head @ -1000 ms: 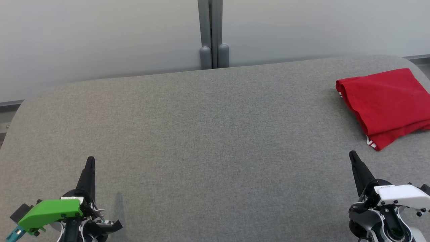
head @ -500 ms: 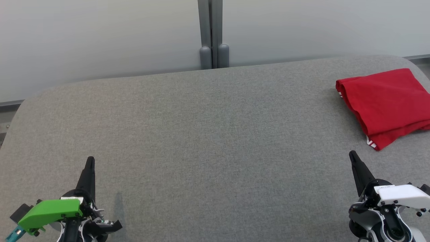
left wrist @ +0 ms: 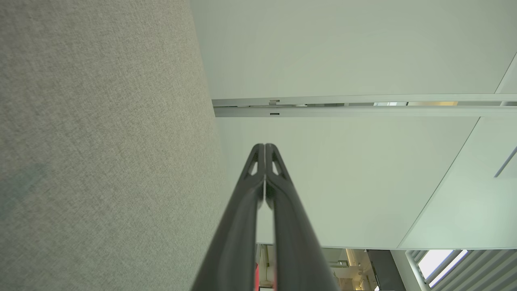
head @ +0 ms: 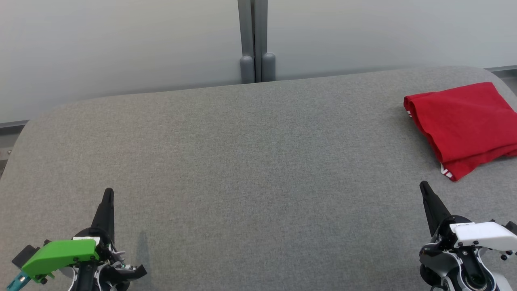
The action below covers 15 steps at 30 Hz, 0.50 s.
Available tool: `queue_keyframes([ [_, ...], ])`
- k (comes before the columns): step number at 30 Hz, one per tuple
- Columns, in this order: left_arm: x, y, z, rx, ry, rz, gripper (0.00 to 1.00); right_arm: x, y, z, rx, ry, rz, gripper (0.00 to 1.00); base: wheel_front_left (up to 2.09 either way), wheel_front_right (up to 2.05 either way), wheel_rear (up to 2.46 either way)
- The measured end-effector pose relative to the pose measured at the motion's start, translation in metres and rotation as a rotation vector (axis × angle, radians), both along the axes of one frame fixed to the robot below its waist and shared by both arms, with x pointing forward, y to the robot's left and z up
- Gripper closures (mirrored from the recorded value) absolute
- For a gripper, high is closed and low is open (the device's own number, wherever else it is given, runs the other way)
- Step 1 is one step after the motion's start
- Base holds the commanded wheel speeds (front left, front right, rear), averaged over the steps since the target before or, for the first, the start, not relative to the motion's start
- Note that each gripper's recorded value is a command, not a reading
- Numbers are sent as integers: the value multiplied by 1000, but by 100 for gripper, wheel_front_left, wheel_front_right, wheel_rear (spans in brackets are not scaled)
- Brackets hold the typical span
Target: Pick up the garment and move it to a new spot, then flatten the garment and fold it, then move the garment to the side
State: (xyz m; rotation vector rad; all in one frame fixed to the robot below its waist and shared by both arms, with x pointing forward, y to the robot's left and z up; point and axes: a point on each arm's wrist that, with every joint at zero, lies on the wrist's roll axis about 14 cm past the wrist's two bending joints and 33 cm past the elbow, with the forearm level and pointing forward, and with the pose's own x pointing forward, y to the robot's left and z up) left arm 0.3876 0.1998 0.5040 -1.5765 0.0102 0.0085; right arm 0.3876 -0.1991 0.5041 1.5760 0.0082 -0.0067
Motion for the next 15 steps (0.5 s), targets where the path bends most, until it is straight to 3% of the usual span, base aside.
queue_keyframes([
  [15,0,0,0,0,0,1,100,0,0,0,0,0,0,100,0,0,0],
])
